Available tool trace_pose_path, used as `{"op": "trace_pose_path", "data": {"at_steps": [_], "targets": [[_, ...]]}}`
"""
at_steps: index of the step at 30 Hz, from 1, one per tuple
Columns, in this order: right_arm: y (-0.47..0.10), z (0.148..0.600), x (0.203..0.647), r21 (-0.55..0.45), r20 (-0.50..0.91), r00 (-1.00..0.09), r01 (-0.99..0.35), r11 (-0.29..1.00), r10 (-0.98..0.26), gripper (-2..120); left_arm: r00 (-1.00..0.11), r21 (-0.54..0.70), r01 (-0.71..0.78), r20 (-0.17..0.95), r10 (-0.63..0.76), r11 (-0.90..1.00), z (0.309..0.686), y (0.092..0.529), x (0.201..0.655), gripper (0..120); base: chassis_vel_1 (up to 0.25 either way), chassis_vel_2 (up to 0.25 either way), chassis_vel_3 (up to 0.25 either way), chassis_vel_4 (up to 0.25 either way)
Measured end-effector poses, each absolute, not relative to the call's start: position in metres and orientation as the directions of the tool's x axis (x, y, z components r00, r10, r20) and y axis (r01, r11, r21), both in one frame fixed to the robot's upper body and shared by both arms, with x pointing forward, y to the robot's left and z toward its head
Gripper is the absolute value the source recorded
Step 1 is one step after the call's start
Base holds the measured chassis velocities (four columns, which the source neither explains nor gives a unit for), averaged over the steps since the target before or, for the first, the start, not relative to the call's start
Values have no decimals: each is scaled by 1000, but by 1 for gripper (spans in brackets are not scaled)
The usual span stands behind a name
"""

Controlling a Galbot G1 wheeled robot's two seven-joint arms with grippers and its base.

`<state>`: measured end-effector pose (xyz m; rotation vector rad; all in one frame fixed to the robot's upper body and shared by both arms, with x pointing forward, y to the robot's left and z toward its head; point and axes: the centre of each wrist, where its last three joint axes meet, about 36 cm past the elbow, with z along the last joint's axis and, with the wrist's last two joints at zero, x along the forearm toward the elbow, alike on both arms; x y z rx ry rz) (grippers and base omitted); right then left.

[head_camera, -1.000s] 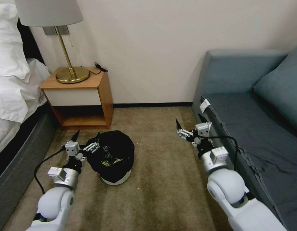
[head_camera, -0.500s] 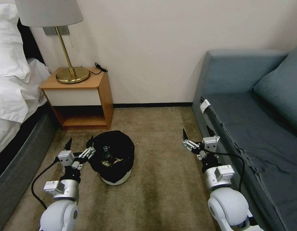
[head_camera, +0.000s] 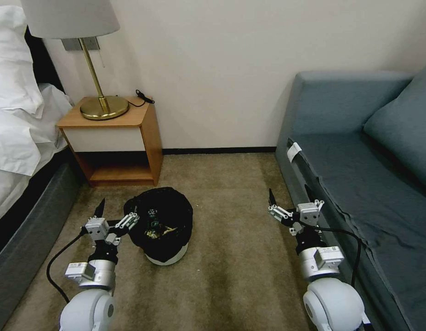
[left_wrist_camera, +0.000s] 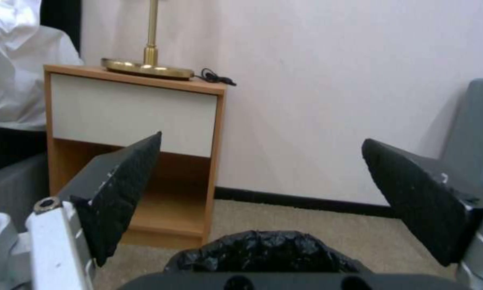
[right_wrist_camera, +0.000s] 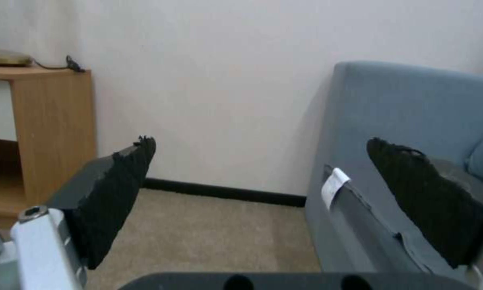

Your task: Pick up the trash bin, then pick up the garbage on the floor and place it into the trash bin.

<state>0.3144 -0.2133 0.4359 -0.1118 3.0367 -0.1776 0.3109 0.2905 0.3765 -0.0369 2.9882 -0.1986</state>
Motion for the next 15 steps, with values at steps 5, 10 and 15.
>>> {"op": "trace_pose_path", "data": {"at_steps": [5, 10, 15], "targets": [[-217, 434, 312, -127, -98, -993, -56, 990, -68, 100, -988, -123, -10, -153, -28, 992, 377, 290, 312, 100, 0, 0, 0, 0], [-219, 434, 310, -131, -104, -993, -50, 990, -64, 100, -986, -115, -2, -163, -21, 993, 377, 291, 313, 100, 0, 0, 0, 0], [-220, 432, 308, -132, -101, -993, -53, 990, -67, 100, -986, -109, 4, -168, -15, 994, 375, 290, 312, 100, 0, 0, 0, 0]]}}
